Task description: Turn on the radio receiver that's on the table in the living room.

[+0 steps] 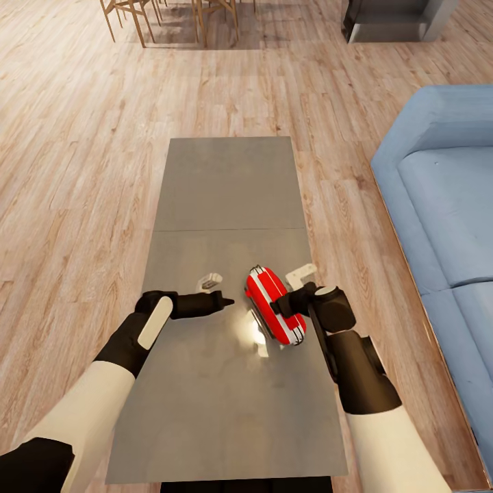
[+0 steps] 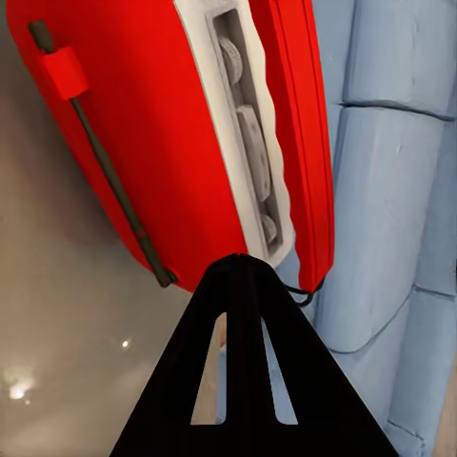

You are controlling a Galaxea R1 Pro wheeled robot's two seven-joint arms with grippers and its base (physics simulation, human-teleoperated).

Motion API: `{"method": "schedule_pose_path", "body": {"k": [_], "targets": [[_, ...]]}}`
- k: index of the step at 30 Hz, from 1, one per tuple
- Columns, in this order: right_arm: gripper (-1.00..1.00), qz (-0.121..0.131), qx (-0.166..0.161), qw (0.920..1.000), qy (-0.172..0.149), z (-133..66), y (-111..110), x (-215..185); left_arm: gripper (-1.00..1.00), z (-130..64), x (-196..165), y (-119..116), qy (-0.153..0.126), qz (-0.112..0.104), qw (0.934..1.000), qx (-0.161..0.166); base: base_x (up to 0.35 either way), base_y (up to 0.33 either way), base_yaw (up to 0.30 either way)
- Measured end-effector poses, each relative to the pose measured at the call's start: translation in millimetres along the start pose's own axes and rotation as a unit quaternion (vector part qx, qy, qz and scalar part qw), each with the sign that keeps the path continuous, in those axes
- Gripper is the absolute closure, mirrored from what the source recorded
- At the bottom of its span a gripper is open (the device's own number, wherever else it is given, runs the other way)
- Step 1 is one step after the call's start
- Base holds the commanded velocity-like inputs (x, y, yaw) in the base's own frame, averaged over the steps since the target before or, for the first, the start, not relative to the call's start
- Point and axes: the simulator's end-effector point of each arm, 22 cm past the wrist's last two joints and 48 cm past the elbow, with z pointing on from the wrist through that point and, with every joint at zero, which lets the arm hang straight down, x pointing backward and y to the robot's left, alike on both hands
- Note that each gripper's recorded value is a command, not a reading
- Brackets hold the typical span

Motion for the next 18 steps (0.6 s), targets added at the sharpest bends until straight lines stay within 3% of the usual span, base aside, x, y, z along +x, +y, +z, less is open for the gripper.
{"method": "schedule_pose_path", "body": {"k": [5, 8, 18], "targets": [[-1.00, -0.002, 0.001, 1.0000, -0.002, -1.3, -0.8, -1.3, 1.00, -1.7, -2.6, -1.2, -0.003, 0.004, 1.0000, 0.001, 0.000, 0.000, 0.000], [-1.00, -0.002, 0.004, 1.0000, -0.001, -1.2, -3.8, 0.2, 1.00, -9.0, -13.3, -7.0, -0.013, 0.019, 0.9997, 0.003, 0.000, 0.000, 0.000], [-1.00, -0.016, 0.034, 0.9991, 0.020, -1.1, -45.8, 24.6, 1.00, -47.0, -33.5, 11.7, -0.018, 0.046, 0.9985, -0.025, 0.000, 0.000, 0.000]]}}
